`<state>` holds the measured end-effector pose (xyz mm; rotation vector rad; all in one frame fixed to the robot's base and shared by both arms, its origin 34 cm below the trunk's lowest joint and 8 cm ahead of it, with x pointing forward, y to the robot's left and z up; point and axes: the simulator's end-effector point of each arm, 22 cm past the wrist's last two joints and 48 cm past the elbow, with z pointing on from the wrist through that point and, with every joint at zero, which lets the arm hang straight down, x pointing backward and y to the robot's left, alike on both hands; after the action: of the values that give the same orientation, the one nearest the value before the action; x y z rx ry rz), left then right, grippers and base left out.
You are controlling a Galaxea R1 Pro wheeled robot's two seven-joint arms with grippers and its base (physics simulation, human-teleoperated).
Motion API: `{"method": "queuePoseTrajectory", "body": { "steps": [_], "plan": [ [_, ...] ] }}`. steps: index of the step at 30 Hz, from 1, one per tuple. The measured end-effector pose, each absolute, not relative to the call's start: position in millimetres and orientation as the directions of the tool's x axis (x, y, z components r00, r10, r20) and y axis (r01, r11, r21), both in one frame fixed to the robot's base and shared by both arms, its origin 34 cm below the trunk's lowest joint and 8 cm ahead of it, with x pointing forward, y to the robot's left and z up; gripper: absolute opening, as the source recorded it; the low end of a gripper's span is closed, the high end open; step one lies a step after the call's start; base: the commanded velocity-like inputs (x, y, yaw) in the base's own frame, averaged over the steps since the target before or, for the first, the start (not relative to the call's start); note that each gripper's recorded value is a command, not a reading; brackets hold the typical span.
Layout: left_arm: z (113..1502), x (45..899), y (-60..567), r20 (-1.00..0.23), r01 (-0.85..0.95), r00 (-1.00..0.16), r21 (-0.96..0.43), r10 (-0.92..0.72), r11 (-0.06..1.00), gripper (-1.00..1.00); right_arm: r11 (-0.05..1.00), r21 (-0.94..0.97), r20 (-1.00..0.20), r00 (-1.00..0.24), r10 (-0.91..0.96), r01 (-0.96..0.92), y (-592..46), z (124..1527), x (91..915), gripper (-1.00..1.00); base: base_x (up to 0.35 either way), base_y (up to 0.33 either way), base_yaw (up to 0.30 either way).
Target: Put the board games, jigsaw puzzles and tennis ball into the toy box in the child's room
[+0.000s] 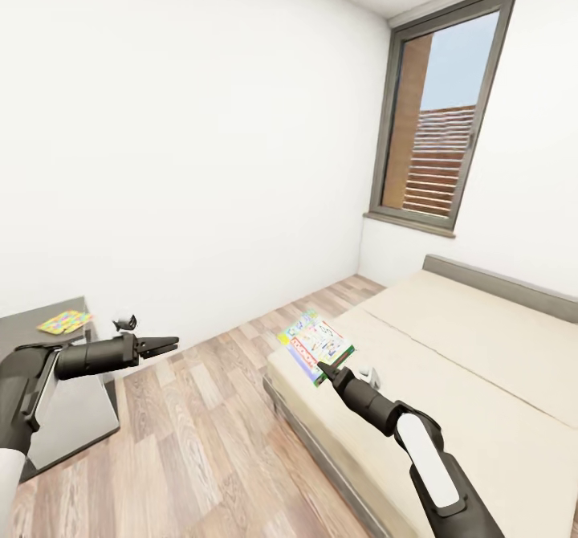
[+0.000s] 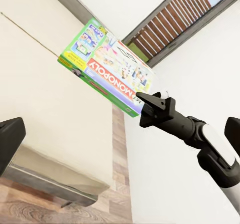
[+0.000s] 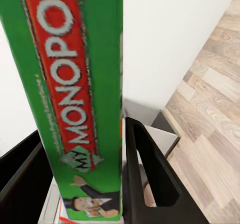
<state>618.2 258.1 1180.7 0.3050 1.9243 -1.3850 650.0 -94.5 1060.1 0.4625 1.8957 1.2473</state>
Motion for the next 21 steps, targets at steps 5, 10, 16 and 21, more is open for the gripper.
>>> {"method": "queuePoseTrajectory", "body": {
  "steps": [5, 10, 16, 21],
  "plan": [
    [1181, 618, 258, -0.677, 0.573, -0.703, -0.721, -0.218, 0.390, 1.00, 0.447, 0.886, -0.422, -0.611, 0.670, -0.122, -95, 1060, 650, -1.00, 0.054, -0.039, 0.282],
    [1182, 618, 258, -0.677, 0.573, -0.703, -0.721, -0.218, 0.390, 1.00, 0.447, 0.886, -0.423, -0.610, 0.670, -0.123, -95, 1061, 650, -1.00, 0.083, -0.004, 0.282],
    [1182, 618, 258, -0.678, 0.574, -0.702, -0.720, -0.218, 0.391, 1.00, 0.450, 0.886, -0.416, -0.615, 0.669, -0.110, -95, 1055, 649, -1.00, 0.257, 0.000, 0.282],
    [1183, 618, 258, -0.679, 0.575, -0.700, -0.719, -0.219, 0.391, 1.00, 0.448, 0.889, -0.406, -0.622, 0.670, -0.096, -95, 1049, 648, -1.00, 0.072, 0.000, 0.282]
  ]
}}
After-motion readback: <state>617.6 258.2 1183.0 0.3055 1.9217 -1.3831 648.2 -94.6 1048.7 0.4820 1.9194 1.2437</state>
